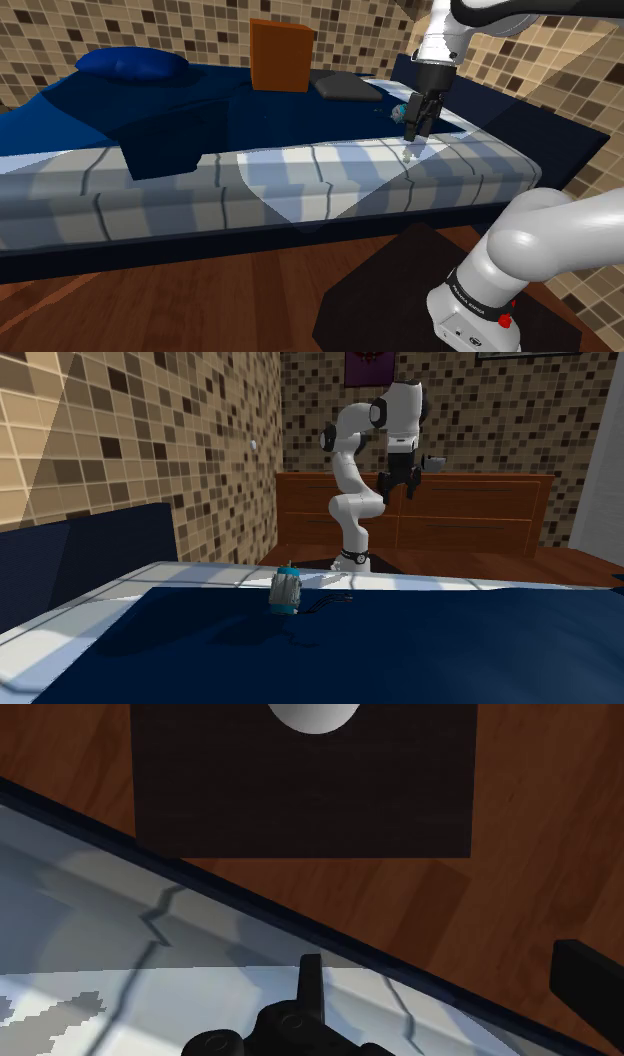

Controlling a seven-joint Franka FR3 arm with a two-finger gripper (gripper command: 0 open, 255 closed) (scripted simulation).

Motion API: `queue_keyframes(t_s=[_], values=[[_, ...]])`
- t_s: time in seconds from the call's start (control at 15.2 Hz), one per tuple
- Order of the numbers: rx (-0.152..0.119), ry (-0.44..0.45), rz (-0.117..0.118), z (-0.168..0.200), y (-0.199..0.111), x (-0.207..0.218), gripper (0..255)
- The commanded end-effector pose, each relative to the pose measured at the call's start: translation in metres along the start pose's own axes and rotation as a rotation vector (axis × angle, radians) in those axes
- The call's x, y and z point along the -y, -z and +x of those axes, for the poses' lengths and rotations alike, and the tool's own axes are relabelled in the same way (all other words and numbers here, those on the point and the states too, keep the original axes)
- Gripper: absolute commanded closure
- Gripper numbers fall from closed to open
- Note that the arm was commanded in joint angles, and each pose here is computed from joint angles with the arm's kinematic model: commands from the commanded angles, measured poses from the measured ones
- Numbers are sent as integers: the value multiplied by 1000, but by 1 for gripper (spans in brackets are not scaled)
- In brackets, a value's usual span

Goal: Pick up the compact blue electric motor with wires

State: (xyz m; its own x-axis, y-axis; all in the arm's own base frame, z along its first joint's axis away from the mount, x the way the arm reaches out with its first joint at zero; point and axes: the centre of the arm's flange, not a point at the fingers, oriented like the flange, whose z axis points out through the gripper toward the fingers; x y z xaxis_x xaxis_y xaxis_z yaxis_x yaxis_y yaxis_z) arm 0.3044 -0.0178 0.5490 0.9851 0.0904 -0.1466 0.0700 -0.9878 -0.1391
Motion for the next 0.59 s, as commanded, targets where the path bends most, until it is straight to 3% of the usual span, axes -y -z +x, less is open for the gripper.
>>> queue_keyframes(t_s=[0.0, 0.53], values=[[0, 0, 0, 0, 0, 0, 0], [-31, -64, 6, 55, 9, -88, 0]])
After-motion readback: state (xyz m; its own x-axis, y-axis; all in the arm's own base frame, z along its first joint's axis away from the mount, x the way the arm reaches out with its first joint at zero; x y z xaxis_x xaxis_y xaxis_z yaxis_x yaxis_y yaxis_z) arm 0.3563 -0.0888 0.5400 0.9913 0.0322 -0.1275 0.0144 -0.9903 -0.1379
